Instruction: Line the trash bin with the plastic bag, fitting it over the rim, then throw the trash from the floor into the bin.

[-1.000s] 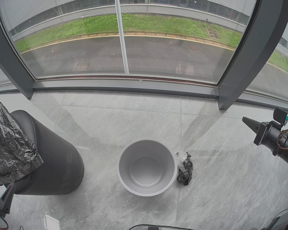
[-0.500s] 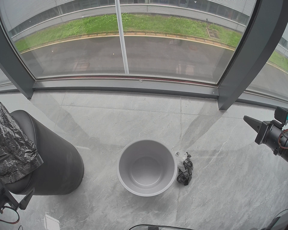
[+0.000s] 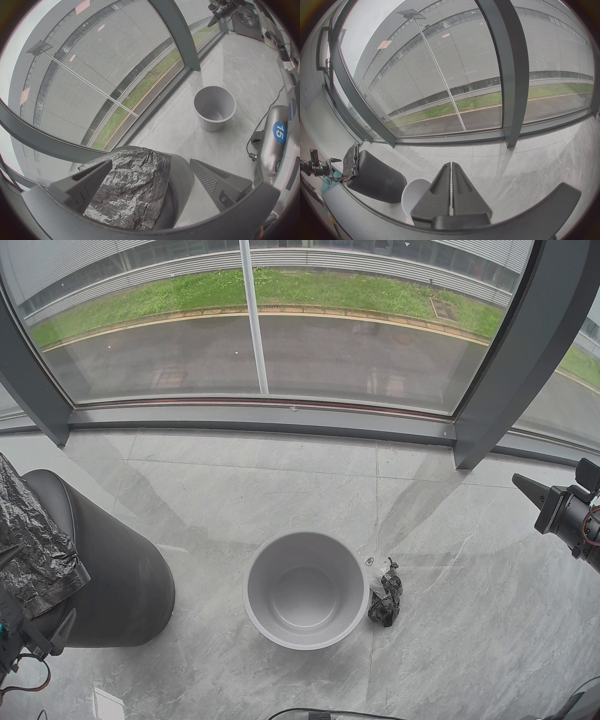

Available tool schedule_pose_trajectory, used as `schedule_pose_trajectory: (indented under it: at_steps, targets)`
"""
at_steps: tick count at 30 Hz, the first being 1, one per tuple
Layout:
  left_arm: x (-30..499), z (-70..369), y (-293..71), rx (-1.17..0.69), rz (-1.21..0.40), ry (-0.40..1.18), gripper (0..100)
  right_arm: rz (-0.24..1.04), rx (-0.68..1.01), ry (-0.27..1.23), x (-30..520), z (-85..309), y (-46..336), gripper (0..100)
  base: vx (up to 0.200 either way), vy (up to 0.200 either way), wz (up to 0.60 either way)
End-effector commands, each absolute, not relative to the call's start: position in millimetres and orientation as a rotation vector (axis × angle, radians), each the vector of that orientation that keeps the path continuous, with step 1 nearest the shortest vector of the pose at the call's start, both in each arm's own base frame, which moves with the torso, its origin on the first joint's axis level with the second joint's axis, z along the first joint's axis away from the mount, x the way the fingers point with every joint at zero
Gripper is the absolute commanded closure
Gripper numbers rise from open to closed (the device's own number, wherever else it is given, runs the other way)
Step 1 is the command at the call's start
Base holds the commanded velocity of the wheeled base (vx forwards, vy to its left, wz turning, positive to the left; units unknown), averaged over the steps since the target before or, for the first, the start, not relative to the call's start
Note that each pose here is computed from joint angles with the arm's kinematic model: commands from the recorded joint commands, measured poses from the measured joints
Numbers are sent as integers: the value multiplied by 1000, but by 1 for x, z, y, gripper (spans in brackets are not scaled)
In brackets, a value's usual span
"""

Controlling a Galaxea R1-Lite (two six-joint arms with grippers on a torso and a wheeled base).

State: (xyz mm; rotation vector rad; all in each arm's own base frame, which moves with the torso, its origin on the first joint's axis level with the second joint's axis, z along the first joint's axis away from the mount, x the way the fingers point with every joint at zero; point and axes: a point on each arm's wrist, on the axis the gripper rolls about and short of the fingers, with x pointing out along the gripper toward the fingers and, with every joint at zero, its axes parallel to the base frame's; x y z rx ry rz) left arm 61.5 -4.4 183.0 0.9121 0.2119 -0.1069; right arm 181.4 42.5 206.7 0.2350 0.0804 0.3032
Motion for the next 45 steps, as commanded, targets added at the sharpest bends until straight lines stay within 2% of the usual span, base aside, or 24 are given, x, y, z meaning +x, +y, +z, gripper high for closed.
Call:
schedule_pose_trajectory:
  at_steps: [1, 26, 35, 45]
  targets:
    - [79, 163, -5, 913, -129, 303, 0, 304, 236, 82, 182, 206, 42, 100, 0, 0, 0]
    - [110, 156, -5, 933, -80, 402, 0, 291, 238, 87, 184, 205, 40, 100, 0, 0, 0]
    - [135, 157, 2, 919, -4, 392, 0, 284, 236, 95, 185, 203, 39, 100, 0, 0, 0]
    - [140, 158, 3, 932, 6, 378, 0, 282, 236, 98, 186, 202, 39, 100, 0, 0, 0]
